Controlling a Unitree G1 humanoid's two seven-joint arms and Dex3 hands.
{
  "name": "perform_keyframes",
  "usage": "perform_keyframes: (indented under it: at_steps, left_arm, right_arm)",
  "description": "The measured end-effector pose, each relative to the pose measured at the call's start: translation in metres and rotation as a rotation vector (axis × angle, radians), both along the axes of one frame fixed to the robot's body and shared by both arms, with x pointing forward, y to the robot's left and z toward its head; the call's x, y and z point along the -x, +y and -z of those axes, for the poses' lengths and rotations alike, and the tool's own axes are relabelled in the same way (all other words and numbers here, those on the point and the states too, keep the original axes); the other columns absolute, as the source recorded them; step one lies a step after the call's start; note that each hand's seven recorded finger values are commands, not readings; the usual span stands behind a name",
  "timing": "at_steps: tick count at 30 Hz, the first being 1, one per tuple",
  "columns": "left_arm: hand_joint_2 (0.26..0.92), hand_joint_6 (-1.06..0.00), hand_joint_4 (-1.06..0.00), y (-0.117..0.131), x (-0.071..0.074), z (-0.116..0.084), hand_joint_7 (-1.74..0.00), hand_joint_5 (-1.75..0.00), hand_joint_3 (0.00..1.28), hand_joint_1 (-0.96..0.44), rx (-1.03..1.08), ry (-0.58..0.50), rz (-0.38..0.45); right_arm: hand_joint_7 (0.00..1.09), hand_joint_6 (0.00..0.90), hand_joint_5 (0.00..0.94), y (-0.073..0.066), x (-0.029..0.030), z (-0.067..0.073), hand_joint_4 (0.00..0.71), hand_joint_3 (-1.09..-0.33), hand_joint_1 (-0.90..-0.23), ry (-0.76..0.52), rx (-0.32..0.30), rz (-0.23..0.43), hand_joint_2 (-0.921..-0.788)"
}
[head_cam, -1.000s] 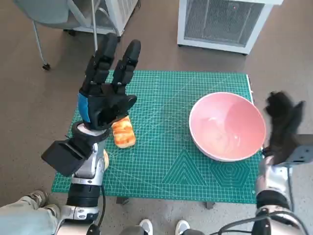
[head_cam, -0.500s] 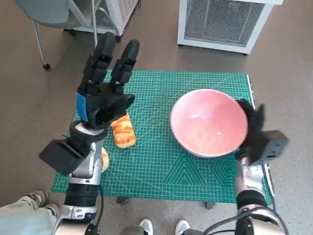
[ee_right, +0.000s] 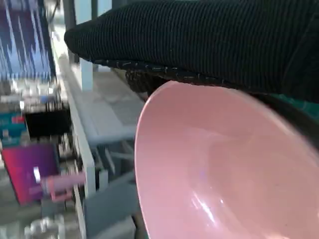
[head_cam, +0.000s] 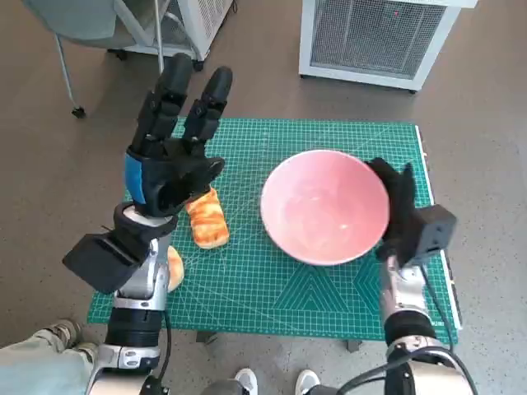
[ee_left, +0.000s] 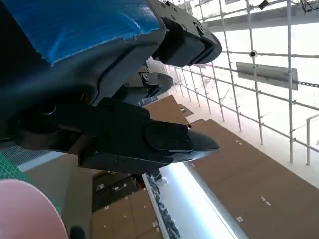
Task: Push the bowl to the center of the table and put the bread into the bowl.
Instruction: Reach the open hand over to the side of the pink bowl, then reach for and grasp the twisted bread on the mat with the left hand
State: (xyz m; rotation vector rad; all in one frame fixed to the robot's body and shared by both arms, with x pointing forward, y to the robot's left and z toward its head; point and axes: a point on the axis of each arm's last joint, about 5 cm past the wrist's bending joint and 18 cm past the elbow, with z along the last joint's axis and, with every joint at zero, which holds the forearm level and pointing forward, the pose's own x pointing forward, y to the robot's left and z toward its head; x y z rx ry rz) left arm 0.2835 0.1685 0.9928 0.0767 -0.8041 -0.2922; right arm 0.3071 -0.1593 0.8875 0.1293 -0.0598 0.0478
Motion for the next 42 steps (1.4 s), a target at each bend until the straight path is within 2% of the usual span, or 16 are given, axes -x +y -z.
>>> perform_keyframes:
  at_steps: [19,24,29,32,37,42]
  left_arm:
    - [0.921,-0.43,-0.37,0.003,0.001,0.001,-0.02,-0.01,0.12,-0.31,0.005,0.004,-0.013]
    - [0.921,-0.43,-0.38,0.004,0.003,0.003,-0.02,-0.01,0.11,-0.30,0.004,0.011,-0.015]
    - [0.921,-0.43,-0.38,0.004,0.005,0.001,-0.02,0.00,0.09,-0.30,0.005,0.005,-0.017]
    - [0.921,-0.43,-0.37,0.005,0.007,0.001,-0.01,0.00,0.09,-0.30,0.003,0.002,-0.019]
    - [0.921,-0.42,-0.37,0.005,0.007,0.001,-0.01,0.00,0.08,-0.30,0.002,0.015,-0.018]
    - [0.921,-0.42,-0.37,0.004,0.007,0.000,-0.01,0.00,0.08,-0.31,0.012,0.024,0.000]
  right_arm:
    - [0.39,0.133,0.007,0.032,-0.0137,-0.019,0.258,-0.762,-0.688,-0.029,-0.004,-0.108,-0.921]
    - [0.39,0.131,0.005,0.032,-0.0168,-0.024,0.255,-0.770,-0.681,-0.043,0.003,-0.108,-0.921]
    - [0.39,0.126,0.004,0.025,-0.0200,-0.031,0.256,-0.788,-0.649,-0.081,0.015,-0.076,-0.921]
    - [0.39,0.124,0.004,0.020,-0.0222,-0.039,0.255,-0.799,-0.662,-0.160,0.023,-0.046,-0.921]
    - [0.42,0.110,0.003,0.014,-0.0252,-0.063,0.257,-0.814,-0.666,-0.375,0.041,-0.015,-0.921]
    - [0.52,0.058,0.001,0.013,-0.0231,-0.085,0.256,-0.822,-0.664,-0.597,0.066,-0.052,-0.921]
